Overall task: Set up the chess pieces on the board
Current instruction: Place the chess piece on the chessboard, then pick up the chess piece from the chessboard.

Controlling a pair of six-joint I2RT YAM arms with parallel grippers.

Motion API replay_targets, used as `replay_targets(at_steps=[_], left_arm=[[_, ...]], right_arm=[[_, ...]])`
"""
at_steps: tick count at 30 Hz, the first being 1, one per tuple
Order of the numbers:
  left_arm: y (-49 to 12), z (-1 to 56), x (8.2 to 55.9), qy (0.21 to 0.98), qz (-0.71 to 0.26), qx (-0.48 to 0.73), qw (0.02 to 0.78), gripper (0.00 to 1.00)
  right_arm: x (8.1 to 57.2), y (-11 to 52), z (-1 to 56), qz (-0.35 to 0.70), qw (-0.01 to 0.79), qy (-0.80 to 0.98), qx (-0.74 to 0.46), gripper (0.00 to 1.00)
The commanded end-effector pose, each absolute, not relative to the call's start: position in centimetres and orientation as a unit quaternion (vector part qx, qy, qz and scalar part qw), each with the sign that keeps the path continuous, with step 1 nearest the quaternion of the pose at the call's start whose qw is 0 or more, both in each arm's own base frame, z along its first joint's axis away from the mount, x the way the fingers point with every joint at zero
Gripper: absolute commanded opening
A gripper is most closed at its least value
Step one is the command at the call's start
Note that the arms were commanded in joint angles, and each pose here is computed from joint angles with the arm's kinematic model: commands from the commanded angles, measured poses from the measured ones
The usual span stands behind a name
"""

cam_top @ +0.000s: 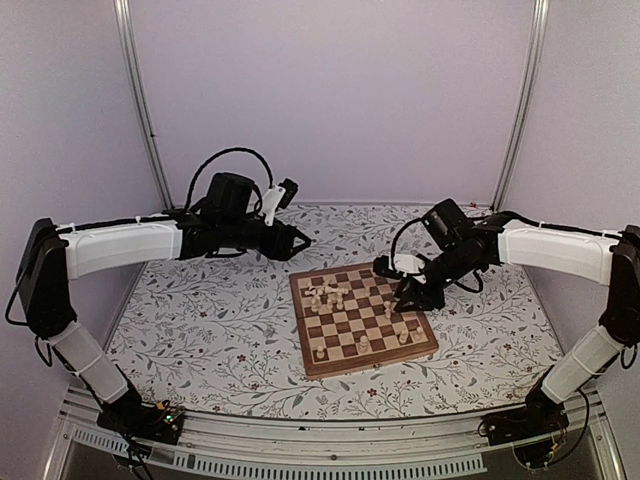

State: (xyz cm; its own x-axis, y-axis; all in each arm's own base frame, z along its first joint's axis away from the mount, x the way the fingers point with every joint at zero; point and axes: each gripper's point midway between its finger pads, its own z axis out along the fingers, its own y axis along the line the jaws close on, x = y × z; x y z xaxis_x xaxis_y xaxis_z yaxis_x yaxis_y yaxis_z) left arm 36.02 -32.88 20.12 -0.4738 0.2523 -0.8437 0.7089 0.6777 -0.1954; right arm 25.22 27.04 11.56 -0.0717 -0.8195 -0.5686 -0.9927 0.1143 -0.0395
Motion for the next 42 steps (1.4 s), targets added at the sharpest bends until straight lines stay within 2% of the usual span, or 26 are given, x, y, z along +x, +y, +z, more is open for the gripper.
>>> replay_targets(at_steps=[1,6,15,24,42], left_arm=[[-33.1,21.4,36.3,0.807,-0.279,0.298,0.427,0.61],[-33.0,21.7,36.2,0.805,-0.278,0.300,0.430,0.61],[-33.1,22.2,36.0,0.801,-0.283,0.303,0.432,0.61],[-33.1,22.2,36.0,0.801,-0.284,0.305,0.431,0.61],[-33.4,21.8,35.8,0.801,-0.291,0.308,0.423,0.61]], right_arm=[[28.2,26.9,11.4,0.160,0.248,0.709,-0.641,0.36],[31.0,26.9,10.1,0.130,0.250,0.715,-0.640,0.36],[32.9,26.7,7.0,0.089,0.235,0.700,-0.668,0.38],[31.7,28.0,5.9,0.122,0.212,0.673,-0.698,0.47],[29.1,28.6,4.4,0.175,0.135,0.647,-0.730,0.48]])
